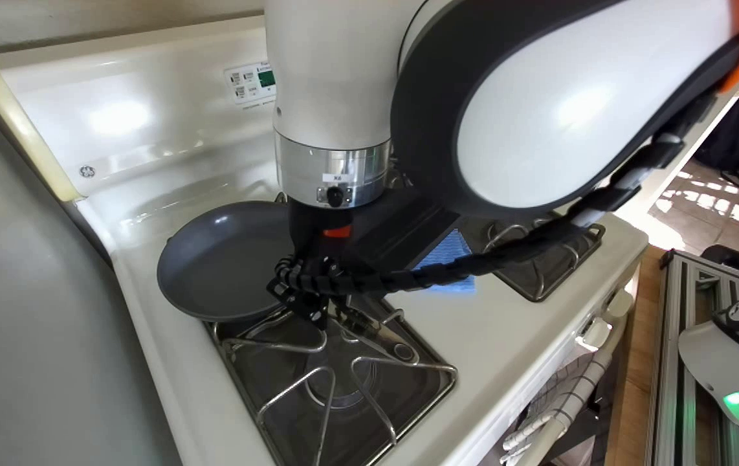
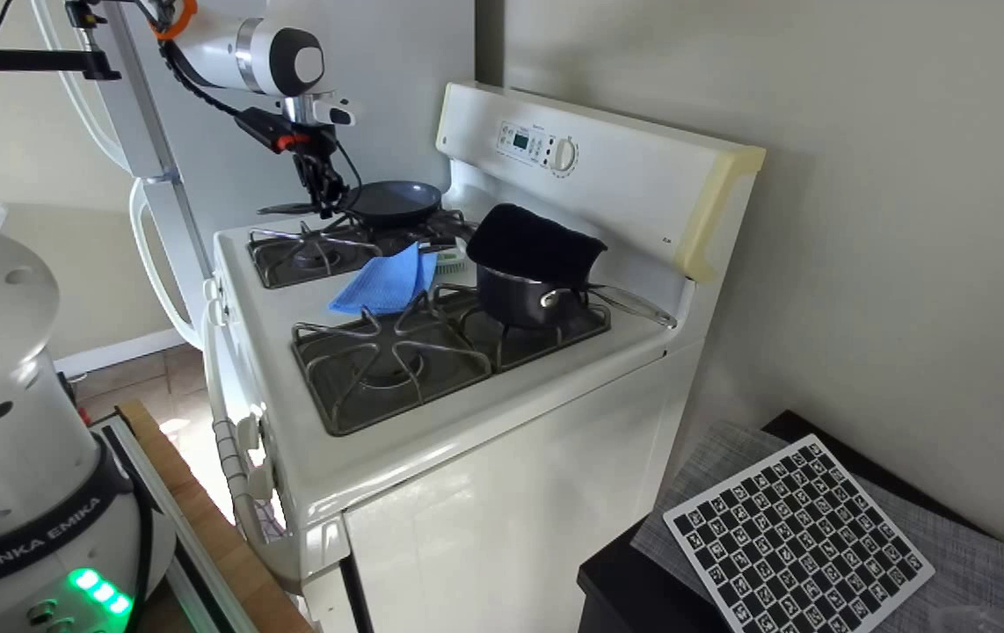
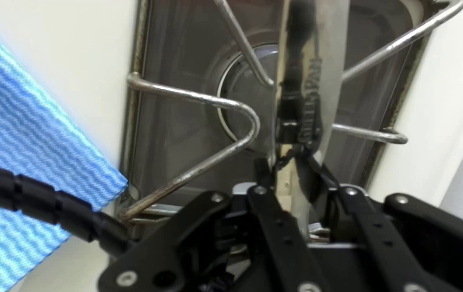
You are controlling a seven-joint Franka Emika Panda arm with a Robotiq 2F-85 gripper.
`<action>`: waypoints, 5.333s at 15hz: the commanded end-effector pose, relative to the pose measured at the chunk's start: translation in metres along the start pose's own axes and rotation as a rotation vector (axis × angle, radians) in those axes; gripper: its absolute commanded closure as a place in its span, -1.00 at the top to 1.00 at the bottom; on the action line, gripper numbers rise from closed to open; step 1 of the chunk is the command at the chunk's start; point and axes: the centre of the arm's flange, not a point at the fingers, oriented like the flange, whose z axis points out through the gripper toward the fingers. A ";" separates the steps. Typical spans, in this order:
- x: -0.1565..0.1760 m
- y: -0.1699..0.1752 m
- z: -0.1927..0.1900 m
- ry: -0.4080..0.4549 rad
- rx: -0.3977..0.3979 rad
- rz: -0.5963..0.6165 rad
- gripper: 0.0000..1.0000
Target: Move the pan and clean the pan handle
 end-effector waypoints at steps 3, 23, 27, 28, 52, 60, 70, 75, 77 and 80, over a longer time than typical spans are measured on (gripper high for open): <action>-0.026 0.011 -0.018 -0.031 0.017 0.077 -0.89; -0.055 0.000 -0.004 -0.115 0.078 0.119 -0.58; -0.058 -0.002 -0.003 -0.124 0.086 0.115 -0.89; -0.063 -0.003 -0.003 -0.138 0.093 0.115 -0.89; -0.098 0.011 0.004 -0.330 0.037 -0.243 -0.89; -0.098 0.019 -0.013 -0.352 0.006 -0.324 -0.89; -0.094 0.025 -0.009 -0.343 -0.095 -0.453 -0.89; -0.089 0.027 -0.007 -0.337 -0.120 -0.528 -0.89; -0.087 0.027 -0.009 -0.330 -0.124 -0.541 -0.89; -0.084 0.029 -0.010 -0.324 -0.139 -0.553 -0.89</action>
